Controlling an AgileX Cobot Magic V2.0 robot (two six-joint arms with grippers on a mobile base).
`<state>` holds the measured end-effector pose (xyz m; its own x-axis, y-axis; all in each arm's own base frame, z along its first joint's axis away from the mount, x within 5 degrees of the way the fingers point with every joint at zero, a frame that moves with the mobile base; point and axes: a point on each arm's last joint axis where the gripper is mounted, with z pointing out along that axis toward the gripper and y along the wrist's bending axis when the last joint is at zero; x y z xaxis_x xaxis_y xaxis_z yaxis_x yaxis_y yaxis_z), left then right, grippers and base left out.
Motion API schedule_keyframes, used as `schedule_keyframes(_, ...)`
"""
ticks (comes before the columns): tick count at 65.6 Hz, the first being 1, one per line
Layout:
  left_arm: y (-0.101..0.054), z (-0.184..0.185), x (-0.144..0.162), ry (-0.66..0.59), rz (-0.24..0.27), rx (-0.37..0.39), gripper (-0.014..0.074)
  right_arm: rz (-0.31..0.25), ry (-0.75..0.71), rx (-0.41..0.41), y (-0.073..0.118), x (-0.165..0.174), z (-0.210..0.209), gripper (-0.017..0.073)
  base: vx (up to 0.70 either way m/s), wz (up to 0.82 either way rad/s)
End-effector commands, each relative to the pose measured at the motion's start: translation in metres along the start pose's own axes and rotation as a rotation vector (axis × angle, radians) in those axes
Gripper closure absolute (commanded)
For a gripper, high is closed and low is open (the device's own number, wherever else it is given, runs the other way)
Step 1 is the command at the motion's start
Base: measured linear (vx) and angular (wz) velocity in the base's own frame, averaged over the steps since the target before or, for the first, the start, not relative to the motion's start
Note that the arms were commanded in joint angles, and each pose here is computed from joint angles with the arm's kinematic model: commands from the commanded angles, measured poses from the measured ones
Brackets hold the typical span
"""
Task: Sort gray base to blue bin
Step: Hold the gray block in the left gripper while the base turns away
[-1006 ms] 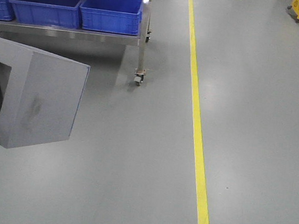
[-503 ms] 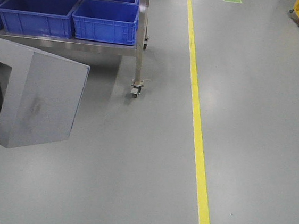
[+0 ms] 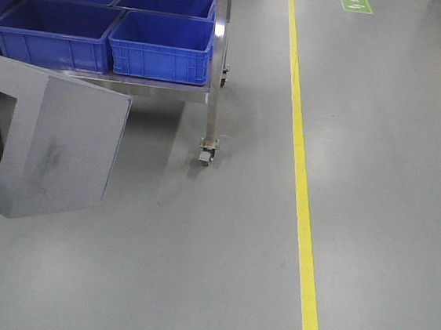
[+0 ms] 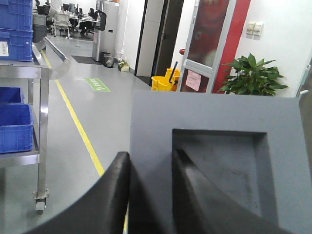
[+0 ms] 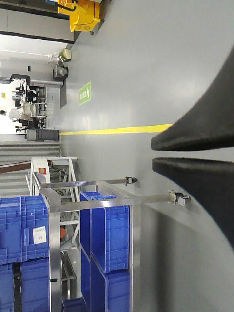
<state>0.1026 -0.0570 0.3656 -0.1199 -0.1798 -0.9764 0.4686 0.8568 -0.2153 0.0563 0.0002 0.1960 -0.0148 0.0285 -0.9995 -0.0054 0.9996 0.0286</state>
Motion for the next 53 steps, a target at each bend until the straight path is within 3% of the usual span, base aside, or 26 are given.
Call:
schedule_keyframes(1, -0.0058, -0.0034, -0.0201, -0.138, -0.011, 0.045, 0.0436, -0.013, -0.081, 0.001, 0.0001, -0.0069, -0.0008, 0.0564, 0.37, 0.01)
schedule_keyframes(31, -0.0058, -0.0034, -0.0201, -0.138, -0.011, 0.045, 0.0436, -0.013, -0.081, 0.001, 0.0001, -0.0069, -0.0008, 0.0564, 0.35, 0.09)
schedule_keyframes(53, -0.0058, -0.0034, -0.0201, -0.138, -0.011, 0.045, 0.0436, -0.013, -0.081, 0.001, 0.0001, -0.0069, -0.0008, 0.0564, 0.3, 0.48)
